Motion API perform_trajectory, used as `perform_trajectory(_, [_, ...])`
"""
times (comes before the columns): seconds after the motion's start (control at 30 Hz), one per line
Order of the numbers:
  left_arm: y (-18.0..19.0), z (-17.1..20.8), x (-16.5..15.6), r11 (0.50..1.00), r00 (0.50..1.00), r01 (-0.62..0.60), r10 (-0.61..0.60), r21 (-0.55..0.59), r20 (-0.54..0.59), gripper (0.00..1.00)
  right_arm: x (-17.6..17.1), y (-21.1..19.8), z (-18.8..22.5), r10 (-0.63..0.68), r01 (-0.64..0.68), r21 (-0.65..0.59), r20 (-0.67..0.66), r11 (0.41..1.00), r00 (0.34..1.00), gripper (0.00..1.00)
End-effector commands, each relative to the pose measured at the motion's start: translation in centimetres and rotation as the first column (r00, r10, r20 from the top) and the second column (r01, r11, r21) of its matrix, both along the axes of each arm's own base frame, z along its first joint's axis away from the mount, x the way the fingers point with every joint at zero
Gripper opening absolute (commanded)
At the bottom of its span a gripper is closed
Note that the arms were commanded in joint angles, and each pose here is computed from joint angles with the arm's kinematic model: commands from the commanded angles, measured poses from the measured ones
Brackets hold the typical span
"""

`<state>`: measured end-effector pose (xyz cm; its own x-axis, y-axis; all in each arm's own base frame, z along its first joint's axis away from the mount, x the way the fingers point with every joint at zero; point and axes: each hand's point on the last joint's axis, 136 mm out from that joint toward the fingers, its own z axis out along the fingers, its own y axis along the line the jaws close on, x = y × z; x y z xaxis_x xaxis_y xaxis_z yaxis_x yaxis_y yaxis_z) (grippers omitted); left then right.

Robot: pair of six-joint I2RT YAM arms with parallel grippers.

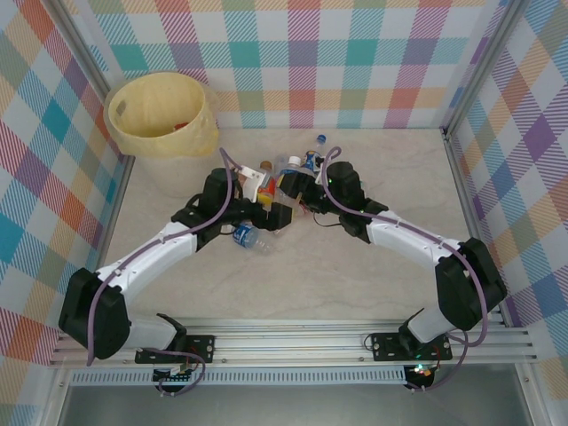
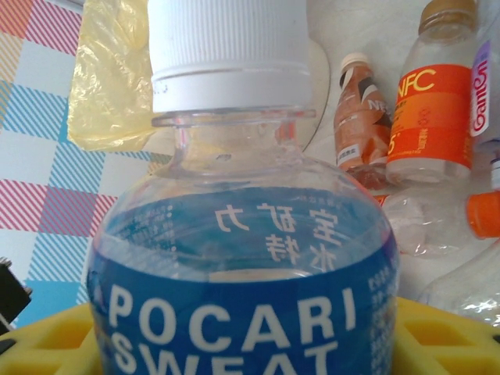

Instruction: Put the plastic bottles in the bin

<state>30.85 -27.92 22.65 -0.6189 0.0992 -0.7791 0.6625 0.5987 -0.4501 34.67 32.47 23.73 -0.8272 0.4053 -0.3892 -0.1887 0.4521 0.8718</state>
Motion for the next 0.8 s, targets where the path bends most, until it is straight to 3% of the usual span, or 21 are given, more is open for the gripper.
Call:
perform_trajectory(0.0, [-1.2, 1.6, 0.2, 0.999, 0.996, 0.047, -0.048, 0.024, 0.076, 0.96, 0.5, 0.9, 3.2, 0.027, -0.031, 0.095, 0.039, 0.995, 0.999, 0.60])
perform_trajectory(0.23, [-2.1, 0.5, 0.3, 0.996, 0.995, 0.087, -0.087, 0.016, 0.043, 0.86, 0.5, 1.7, 3.2, 0.055, -0.058, 0.121, 0.028, 0.991, 0.998, 0.61])
perform_trajectory(0.47, [-1.8, -1.3, 1.0, 0.998, 0.998, 0.052, -0.053, 0.046, 0.030, 0.76, 0.5, 2.4, 3.2, 0.086, -0.088, 0.136, 0.022, 0.987, 0.996, 0.62])
perform_trajectory(0.67, [-1.9, -1.7, 1.8, 0.998, 0.999, 0.029, -0.031, 0.050, 0.030, 0.75, 1.0, 2.6, 3.0, 0.083, -0.087, 0.119, 0.038, 0.989, 0.996, 0.65])
perform_trajectory(0.77, [-1.8, -1.3, 1.9, 0.999, 0.999, 0.024, -0.026, 0.038, 0.036, 0.65, 0.9, 2.8, 3.3, 0.098, -0.106, 0.118, 0.066, 0.987, 0.993, 0.69])
